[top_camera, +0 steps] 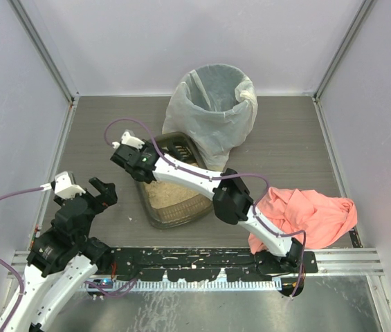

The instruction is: Clean the litter box

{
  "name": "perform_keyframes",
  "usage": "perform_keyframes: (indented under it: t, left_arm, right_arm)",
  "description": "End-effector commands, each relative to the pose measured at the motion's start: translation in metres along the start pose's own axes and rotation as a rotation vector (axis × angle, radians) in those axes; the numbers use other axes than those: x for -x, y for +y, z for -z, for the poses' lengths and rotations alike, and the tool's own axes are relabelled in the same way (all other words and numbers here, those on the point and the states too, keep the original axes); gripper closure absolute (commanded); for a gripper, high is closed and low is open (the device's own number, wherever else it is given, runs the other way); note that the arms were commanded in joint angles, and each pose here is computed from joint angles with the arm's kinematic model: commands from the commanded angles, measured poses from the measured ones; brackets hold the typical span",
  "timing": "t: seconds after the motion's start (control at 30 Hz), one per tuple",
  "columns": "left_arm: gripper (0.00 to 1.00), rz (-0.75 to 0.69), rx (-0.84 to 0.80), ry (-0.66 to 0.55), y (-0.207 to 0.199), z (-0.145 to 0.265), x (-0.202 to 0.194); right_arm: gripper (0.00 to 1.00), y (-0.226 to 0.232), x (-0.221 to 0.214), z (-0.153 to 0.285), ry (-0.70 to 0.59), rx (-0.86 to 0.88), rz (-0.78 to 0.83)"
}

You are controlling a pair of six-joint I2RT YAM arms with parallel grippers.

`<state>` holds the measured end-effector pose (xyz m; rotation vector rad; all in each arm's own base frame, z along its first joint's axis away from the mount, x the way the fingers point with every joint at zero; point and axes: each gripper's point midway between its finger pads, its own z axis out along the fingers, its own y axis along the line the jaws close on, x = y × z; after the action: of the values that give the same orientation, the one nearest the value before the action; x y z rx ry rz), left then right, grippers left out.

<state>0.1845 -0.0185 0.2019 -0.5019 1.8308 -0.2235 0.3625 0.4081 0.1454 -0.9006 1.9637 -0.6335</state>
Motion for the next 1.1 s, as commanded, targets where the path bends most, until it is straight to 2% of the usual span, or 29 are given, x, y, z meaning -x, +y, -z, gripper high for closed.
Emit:
perform_keyframes:
  t: [0.0,0.37,1.07]
  left_arm:
    - [0.02,0.019,-0.005,-0.035,-0.004,0.003,0.015]
    - [0.02,0.012,-0.010,-0.021,-0.007,0.002,0.013]
    - [0.02,-0.008,-0.009,0.001,-0.011,-0.002,0.009]
  right_arm:
    - [0.99,-0.015,0.021,0.016,-0.058,0.110,-0.150]
    - [0.99,-0.028,0.041,0.032,-0.119,0.207,-0.249]
    - [0.99,-0.024,0.059,0.057,-0.163,0.457,-0.400]
